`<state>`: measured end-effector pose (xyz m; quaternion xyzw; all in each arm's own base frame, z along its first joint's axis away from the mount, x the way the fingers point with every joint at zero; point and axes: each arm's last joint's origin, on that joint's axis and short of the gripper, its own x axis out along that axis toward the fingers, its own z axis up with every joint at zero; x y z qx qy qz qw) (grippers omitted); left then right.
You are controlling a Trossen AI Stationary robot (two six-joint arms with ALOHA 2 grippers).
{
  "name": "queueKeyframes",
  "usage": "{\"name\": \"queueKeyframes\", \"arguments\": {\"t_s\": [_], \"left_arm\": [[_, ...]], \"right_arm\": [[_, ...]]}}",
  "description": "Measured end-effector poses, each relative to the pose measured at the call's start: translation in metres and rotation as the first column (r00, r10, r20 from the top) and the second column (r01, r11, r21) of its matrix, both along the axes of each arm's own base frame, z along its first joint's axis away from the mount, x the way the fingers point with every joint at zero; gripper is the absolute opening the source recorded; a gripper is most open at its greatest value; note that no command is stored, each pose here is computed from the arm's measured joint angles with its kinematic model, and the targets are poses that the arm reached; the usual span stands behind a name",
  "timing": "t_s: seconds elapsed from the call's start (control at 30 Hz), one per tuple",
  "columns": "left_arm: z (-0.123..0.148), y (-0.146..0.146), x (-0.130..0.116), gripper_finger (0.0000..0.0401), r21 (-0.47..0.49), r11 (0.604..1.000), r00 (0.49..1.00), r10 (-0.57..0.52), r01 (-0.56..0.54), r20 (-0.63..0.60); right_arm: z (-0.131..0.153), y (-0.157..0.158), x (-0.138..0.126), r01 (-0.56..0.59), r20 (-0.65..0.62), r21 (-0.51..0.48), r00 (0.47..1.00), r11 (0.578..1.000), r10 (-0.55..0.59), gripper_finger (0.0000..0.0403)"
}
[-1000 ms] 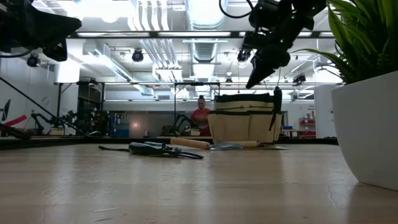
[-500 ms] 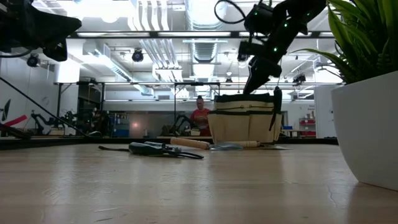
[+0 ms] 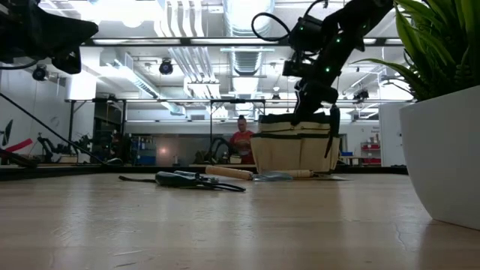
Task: Pick & Place Garden tools in Gardening bag
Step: Adjust the gardening bag on the table
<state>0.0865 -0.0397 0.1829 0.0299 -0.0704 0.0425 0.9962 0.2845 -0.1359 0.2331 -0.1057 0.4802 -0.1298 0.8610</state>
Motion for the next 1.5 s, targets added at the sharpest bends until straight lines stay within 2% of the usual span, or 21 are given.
{"name": "queueKeyframes", "arguments": {"t_s": [0.1, 0.23, 0.47, 0.83, 1.17, 1.33, 1.5], "left_arm": [[0.000, 0.000, 0.000, 0.0014, 0.000, 1.000, 1.000, 0.000, 0.000, 0.000], [0.000, 0.000, 0.000, 0.0014, 0.000, 1.000, 1.000, 0.000, 0.000, 0.000], [0.000, 0.000, 0.000, 0.0014, 0.000, 1.000, 1.000, 0.000, 0.000, 0.000], [0.000, 0.000, 0.000, 0.0014, 0.000, 1.000, 1.000, 0.000, 0.000, 0.000], [0.000, 0.000, 0.000, 0.0014, 0.000, 1.000, 1.000, 0.000, 0.000, 0.000], [0.000, 0.000, 0.000, 0.0014, 0.000, 1.000, 1.000, 0.000, 0.000, 0.000], [0.000, 0.000, 0.000, 0.0014, 0.000, 1.000, 1.000, 0.000, 0.000, -0.001]], "right_arm": [[0.002, 0.001, -0.001, -0.011, 0.003, -0.007, 1.000, 1.000, 0.011, 0.0019], [0.002, 0.002, -0.001, -0.025, -0.002, 0.002, 1.000, 1.000, 0.025, 0.0010], [0.000, 0.012, -0.002, -0.082, -0.039, 0.056, 0.996, 0.995, 0.084, 0.0008], [0.007, 0.029, 0.000, -0.143, -0.024, 0.046, 0.989, 0.989, 0.144, 0.0008], [0.010, 0.030, -0.002, -0.111, -0.007, 0.054, 0.994, 0.992, 0.112, 0.0009], [0.015, 0.032, -0.003, -0.102, 0.014, 0.052, 0.995, 0.993, 0.101, 0.0027], [0.024, 0.035, -0.007, -0.067, 0.046, 0.041, 0.997, 0.997, 0.065, 0.0073]]}}
